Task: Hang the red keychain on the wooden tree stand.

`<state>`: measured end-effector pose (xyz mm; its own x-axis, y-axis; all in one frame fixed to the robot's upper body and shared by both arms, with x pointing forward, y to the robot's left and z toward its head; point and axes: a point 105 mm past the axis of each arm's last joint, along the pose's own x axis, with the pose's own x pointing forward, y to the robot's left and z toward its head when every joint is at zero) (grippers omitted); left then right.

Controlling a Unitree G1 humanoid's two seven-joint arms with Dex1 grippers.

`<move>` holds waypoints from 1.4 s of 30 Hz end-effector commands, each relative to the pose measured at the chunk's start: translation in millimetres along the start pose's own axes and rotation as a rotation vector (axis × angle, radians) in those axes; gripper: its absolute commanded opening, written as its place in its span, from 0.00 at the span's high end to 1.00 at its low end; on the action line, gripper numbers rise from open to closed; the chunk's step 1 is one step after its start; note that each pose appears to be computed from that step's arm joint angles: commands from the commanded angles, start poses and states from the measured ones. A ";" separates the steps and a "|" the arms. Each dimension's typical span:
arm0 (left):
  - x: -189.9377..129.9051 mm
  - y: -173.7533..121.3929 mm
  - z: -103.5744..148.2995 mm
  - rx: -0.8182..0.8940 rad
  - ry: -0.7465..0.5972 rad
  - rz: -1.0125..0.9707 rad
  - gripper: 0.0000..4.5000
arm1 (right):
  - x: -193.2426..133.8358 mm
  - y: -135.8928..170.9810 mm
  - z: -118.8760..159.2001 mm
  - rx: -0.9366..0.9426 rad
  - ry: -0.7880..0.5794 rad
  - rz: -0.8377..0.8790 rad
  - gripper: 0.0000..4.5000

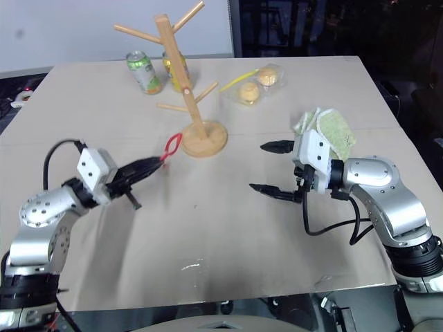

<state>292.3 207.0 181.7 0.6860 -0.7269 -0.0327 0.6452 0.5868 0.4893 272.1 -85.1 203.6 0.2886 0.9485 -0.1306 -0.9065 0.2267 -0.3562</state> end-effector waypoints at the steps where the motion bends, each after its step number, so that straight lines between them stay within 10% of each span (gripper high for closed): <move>1: 15.5 4.0 40.6 0.128 -0.077 -0.037 0.99 | -2.8 -4.2 27.0 -0.061 -0.047 -0.018 0.00; 14: 50.2 24.8 97.4 0.317 -0.204 0.033 0.99 | -4.6 -19.8 55.8 -0.079 -0.092 -0.101 0.00; 42: 42.9 32.5 72.2 0.383 -0.166 0.138 0.99 | -2.4 -21.9 92.3 -0.045 -0.193 -0.133 0.00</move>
<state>329.8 173.3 245.2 0.7153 -0.6863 0.1315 0.3864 0.5452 0.7440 269.3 -70.8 290.2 0.3468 0.9340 0.0856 -0.8627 0.3535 -0.3616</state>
